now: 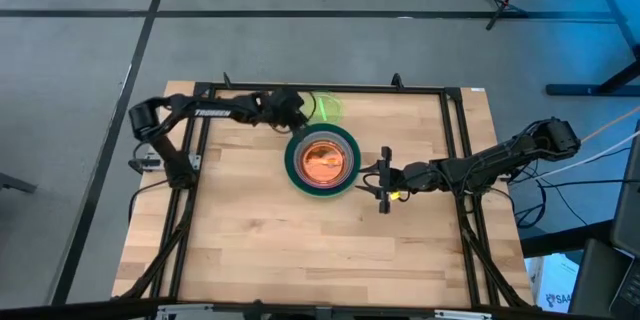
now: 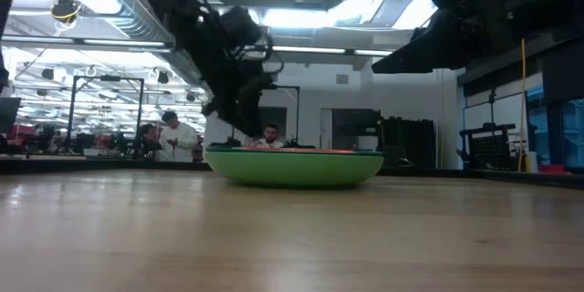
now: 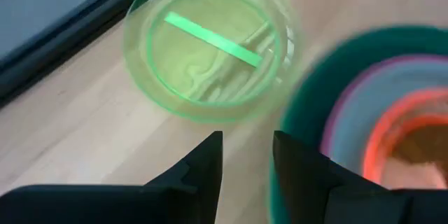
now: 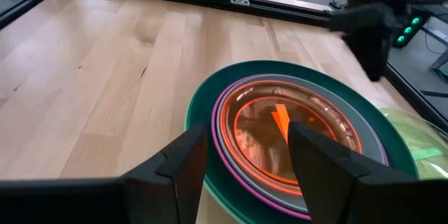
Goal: Stack plastic plates
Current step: Stack the green plate on top of the orange plate
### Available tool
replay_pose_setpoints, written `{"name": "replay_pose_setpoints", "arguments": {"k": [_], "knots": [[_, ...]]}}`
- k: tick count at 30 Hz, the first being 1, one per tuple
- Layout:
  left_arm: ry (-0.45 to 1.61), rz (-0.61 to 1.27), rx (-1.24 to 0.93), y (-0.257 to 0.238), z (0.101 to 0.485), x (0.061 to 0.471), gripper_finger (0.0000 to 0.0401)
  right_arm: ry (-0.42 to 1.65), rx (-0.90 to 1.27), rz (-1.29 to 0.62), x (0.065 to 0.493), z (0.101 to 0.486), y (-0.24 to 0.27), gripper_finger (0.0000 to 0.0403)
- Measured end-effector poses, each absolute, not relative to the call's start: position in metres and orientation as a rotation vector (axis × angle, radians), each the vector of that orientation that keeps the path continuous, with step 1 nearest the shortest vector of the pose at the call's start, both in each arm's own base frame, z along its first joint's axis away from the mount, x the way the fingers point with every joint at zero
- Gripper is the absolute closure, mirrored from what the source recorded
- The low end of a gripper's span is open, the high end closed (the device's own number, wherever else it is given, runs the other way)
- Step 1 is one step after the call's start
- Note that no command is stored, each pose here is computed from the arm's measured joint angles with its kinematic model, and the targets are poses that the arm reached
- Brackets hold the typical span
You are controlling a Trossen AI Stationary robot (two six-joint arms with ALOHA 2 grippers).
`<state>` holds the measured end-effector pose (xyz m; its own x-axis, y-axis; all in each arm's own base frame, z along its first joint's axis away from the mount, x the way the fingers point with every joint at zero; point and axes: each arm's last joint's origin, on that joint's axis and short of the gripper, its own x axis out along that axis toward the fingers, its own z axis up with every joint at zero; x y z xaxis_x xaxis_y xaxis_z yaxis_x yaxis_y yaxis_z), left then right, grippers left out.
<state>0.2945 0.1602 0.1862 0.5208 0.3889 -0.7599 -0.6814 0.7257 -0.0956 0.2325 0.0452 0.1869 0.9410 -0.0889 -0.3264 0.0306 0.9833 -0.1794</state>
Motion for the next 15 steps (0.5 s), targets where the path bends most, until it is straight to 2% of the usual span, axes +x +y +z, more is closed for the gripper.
{"name": "replay_pose_setpoints", "arguments": {"k": [9,15], "knots": [[0.789,0.731,-0.635,0.237,0.157,0.28,0.0282,0.329,-0.276,-0.064,0.233,0.188,0.043,0.021],[0.778,0.648,-0.738,0.268,0.139,0.289,0.0282,0.361,-0.288,-0.1,0.235,0.186,0.03,0.021]]}}
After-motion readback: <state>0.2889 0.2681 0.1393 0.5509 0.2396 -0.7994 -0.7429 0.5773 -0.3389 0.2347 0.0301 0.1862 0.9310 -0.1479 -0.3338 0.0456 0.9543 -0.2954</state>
